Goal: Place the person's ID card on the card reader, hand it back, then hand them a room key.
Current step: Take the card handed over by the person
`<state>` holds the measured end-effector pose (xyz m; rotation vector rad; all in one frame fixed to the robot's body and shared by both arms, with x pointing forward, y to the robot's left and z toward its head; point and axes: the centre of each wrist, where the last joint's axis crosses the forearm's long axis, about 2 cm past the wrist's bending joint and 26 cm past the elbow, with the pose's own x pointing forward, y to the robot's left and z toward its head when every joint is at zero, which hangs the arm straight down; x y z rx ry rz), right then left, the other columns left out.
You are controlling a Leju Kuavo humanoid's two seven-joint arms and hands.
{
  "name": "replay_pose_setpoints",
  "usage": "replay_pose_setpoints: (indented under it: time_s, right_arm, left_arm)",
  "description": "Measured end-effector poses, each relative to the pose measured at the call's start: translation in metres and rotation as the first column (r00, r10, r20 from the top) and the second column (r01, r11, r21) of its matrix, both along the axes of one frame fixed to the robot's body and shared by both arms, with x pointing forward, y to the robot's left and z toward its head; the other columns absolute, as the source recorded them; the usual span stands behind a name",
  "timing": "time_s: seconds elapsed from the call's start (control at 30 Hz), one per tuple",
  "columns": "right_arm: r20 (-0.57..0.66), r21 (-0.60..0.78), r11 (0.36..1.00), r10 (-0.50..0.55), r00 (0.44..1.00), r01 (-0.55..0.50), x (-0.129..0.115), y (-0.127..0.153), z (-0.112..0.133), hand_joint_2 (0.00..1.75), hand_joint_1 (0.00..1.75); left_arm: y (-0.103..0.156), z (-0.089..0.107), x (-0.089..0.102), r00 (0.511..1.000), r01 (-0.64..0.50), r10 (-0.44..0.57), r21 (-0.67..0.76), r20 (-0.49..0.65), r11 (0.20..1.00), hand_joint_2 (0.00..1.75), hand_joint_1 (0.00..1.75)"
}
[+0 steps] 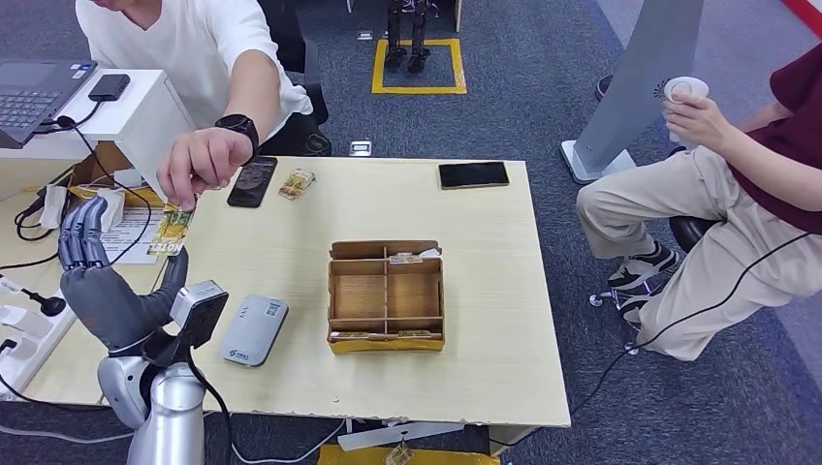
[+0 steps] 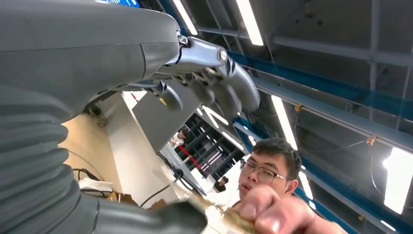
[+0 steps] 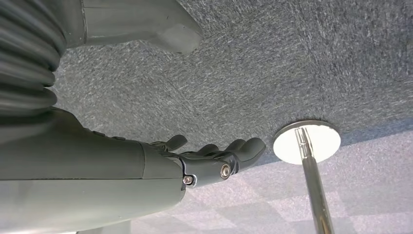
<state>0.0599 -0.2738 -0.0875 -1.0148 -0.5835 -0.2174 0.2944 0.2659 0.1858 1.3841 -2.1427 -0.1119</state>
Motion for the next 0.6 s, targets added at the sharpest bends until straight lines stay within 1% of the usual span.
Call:
replay_pose_setpoints:
  time_s: [0.17, 0.6]
  right_arm:
    - [0.003, 0.001, 1.0, -0.008, 1.0, 0.008, -0.0001, 0.0001, 0.0, 1.75, 0.0]
    - [0.012, -0.002, 1.0, -0.004, 1.0, 0.004, 0.0016, 0.0002, 0.0002, 1.75, 0.0]
  left_arm:
    - [-0.0003, -0.0006, 0.0003, 1.0, 0.011, -0.011, -0.034, 0.011, 0.999, 1.75, 1.75]
    - [-0.0014, -0.0001, 0.0007, 1.0, 0.017, -0.017, -0.044, 0.017, 0.999, 1.75, 1.75]
